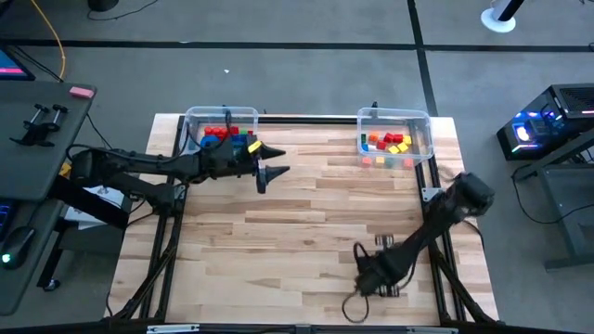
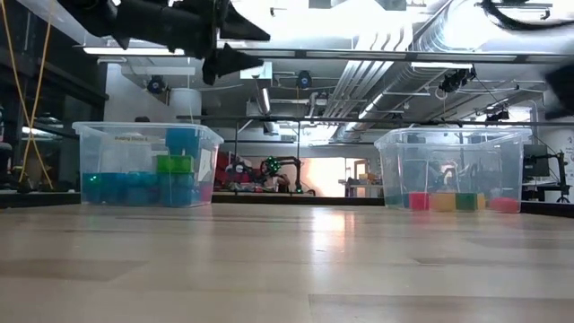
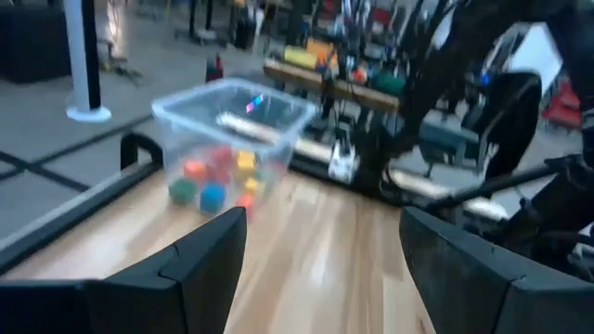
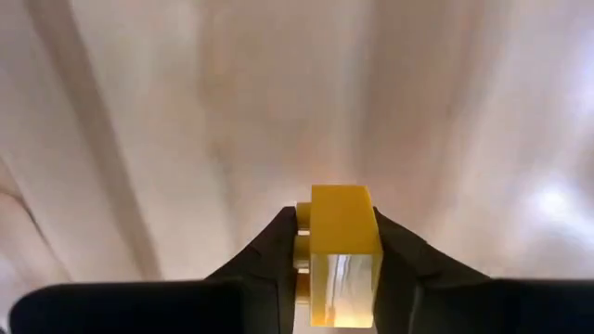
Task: Sort blocks by size
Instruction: Put the small game piece into the right transparent bin
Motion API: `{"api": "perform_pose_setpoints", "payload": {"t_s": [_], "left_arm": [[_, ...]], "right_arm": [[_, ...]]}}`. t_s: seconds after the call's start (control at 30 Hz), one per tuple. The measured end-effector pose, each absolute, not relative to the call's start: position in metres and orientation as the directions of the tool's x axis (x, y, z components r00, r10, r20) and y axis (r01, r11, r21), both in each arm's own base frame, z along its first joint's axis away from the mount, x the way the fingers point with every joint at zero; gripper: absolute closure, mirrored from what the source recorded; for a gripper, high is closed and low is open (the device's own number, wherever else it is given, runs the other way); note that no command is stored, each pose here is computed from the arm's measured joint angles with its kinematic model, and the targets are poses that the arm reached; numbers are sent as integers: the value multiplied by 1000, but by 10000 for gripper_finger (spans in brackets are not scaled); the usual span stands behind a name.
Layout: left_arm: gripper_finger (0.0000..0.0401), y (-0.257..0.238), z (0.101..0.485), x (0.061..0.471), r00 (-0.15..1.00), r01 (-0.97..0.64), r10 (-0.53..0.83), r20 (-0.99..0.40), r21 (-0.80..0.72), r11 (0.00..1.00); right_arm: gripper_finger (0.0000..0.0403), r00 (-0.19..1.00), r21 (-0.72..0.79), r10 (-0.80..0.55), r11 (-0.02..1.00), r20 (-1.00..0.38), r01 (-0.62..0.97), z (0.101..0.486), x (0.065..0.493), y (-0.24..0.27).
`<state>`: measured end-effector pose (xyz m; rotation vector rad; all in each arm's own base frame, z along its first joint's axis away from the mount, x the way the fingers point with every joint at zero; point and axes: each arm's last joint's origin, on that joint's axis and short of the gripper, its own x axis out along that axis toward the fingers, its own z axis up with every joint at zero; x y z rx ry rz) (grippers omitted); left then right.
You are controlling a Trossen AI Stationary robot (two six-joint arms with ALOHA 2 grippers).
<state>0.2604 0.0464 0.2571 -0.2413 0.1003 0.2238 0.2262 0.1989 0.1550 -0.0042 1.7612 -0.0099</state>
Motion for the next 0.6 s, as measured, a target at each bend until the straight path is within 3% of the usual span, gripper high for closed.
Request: {"api": "perform_pose_setpoints", "payload": {"t_s": [0.17, 0.33, 0.47, 0.6], "left_arm": [[133, 55, 275, 263, 970, -242, 236, -53, -229, 943], [133, 58, 284, 264, 969, -246, 246, -30, -230, 942], [133, 58, 284, 264, 969, -247, 246, -34, -235, 940], [133, 57, 284, 264, 969, -243, 244, -34, -307, 920]], "right_arm": [[316, -111, -100, -97, 995, -989, 24, 202, 229, 144], [316, 89, -237, -282, 910, -955, 341, 260, 223, 55], [316, 243, -219, -526, 668, -815, 711, 304, 197, -10], [316, 179, -157, -736, 363, -653, 918, 334, 155, -51]]}}
